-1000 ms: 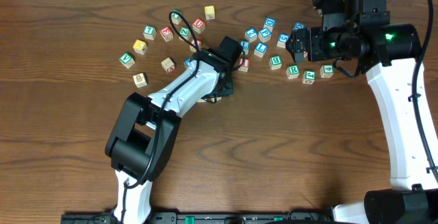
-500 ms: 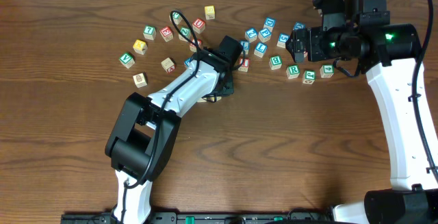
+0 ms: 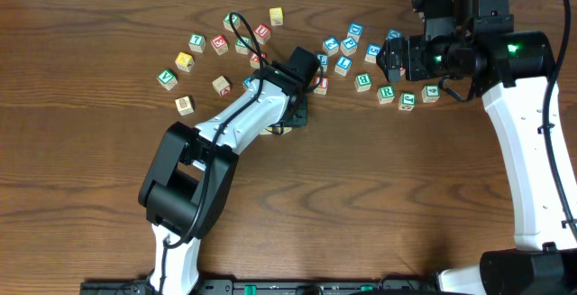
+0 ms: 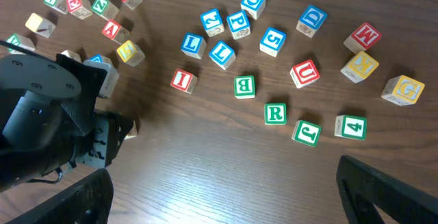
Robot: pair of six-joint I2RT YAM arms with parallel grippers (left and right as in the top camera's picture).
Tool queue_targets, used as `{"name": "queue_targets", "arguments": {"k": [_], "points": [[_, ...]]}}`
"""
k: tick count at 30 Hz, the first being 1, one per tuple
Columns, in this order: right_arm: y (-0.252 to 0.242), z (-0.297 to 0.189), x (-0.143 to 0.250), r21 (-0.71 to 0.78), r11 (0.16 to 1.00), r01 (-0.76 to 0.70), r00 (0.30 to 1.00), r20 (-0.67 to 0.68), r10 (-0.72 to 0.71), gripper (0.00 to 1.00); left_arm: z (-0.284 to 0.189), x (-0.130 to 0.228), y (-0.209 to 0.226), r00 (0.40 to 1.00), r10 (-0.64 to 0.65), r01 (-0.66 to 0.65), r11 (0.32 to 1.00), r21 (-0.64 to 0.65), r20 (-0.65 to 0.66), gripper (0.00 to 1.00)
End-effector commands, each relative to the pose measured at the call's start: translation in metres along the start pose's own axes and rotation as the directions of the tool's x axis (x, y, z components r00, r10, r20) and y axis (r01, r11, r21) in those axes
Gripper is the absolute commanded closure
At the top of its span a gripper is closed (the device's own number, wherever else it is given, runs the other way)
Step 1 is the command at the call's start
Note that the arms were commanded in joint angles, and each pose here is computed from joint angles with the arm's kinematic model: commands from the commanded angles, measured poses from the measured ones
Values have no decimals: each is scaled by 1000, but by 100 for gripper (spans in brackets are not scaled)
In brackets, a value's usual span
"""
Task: Spell out CORL
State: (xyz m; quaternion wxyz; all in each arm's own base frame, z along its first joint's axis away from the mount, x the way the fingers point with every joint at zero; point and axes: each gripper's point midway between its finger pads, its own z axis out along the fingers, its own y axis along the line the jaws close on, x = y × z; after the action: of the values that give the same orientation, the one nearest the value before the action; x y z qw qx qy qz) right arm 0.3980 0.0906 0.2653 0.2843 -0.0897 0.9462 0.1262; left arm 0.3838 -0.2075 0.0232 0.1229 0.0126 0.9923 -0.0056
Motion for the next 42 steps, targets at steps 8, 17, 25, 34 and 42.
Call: {"name": "queue_targets", "arguments": {"k": [8, 17, 25, 34, 42], "points": [[1, -7, -6, -7, 1000, 9, 1000, 22, -8, 1, 8, 6, 4, 1000, 0, 0, 1000, -18, -22, 62], [1, -7, -6, -7, 1000, 9, 1000, 22, -8, 1, 7, 14, -3, 996, -64, 65, 998, 17, -62, 62], [1, -7, -6, -7, 1000, 9, 1000, 22, -8, 1, 7, 19, 0, 994, -74, 75, 997, 7, -82, 62], [1, -7, -6, -7, 1000, 9, 1000, 22, -8, 1, 7, 19, 0, 994, -73, 74, 997, 7, -82, 62], [1, -7, -6, -7, 1000, 9, 1000, 22, -8, 1, 7, 19, 0, 994, -73, 74, 997, 6, -83, 62]]}}
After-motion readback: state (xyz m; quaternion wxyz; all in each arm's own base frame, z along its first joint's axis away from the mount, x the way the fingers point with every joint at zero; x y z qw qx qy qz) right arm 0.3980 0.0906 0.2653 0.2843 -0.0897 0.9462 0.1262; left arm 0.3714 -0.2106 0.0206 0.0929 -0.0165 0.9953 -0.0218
